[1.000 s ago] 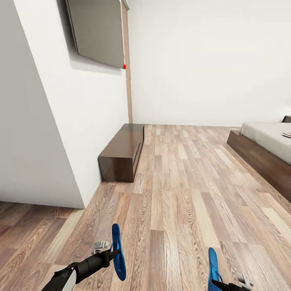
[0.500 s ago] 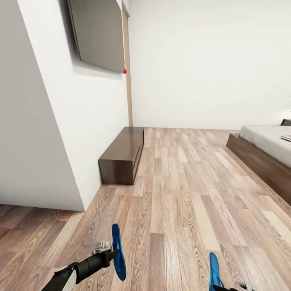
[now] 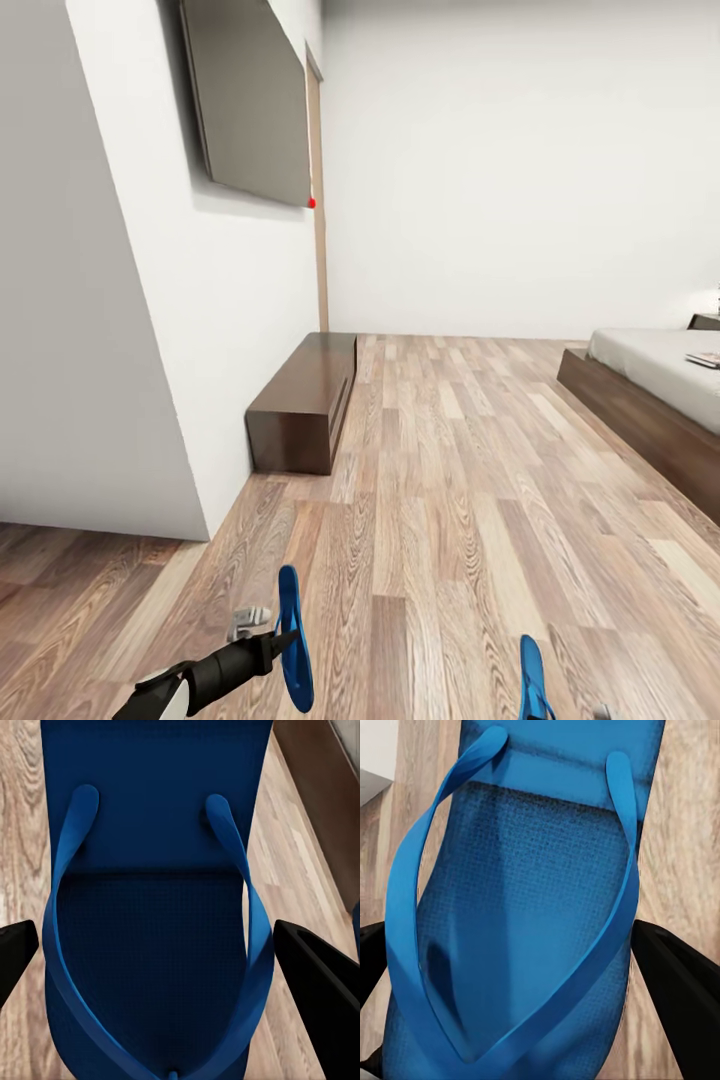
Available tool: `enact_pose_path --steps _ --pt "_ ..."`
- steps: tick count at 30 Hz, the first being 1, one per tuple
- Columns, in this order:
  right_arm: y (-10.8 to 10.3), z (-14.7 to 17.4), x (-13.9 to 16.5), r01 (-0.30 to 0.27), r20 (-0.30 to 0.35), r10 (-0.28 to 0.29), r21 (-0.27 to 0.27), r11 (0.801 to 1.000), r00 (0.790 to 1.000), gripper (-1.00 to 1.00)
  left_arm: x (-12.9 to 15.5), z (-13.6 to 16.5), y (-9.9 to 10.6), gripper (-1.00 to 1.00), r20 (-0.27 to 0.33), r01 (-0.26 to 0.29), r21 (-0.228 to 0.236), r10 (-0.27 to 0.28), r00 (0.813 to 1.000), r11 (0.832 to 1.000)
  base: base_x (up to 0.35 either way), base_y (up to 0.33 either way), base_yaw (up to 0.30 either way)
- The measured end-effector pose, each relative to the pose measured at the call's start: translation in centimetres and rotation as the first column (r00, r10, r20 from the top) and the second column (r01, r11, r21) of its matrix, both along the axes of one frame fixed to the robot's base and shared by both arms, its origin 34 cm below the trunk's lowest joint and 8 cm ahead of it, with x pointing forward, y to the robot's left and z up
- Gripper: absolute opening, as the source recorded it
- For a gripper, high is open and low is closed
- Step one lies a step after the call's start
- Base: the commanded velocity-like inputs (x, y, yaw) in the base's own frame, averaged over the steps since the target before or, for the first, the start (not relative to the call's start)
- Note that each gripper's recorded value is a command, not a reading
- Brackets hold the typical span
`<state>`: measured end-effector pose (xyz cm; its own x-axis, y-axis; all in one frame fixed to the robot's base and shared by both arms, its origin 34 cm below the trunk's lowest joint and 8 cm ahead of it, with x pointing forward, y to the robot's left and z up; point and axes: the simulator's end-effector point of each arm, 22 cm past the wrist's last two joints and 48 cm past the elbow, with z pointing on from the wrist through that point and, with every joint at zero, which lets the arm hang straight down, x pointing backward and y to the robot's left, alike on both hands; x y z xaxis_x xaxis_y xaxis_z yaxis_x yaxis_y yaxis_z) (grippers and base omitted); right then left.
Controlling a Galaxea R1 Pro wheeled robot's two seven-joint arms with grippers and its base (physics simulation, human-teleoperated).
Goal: In the bedroom, move the book from the bed onto either nightstand, and place the two sandals side by side next to the bed.
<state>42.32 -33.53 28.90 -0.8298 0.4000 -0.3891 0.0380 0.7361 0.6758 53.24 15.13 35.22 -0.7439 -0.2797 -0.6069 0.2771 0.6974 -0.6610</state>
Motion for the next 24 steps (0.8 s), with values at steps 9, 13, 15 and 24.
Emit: enact_pose_path --steps 9,13,15,24 --pt "3.4 1.2 0.4 -0.011 0.005 0.011 0.043 0.999 1.0 -1.0 0.5 1.9 -0.1 -1.0 0.011 0.0 0.0 0.0 1.0 1.0 0.0 0.0 0.0" --pt "3.7 2.0 0.6 -0.012 0.003 0.012 0.047 0.999 1.0 -1.0 0.7 1.6 0.5 -1.0 -0.018 -0.029 0.039 0.029 0.999 0.999 0.0 0.0 0.0" --pt "3.8 2.5 0.7 -0.012 0.003 0.012 0.048 0.999 1.0 -1.0 0.1 0.0 1.4 -1.0 -0.063 -0.064 0.097 0.07 0.996 0.993 0.0 0.0 0.0" --pt "3.8 4.6 1.5 -0.018 0.033 0.017 0.032 0.999 0.999 -1.0 -0.8 -0.3 2.0 -1.0 -0.056 -0.071 0.176 0.082 0.995 0.982 0.0 0.0 -0.007"
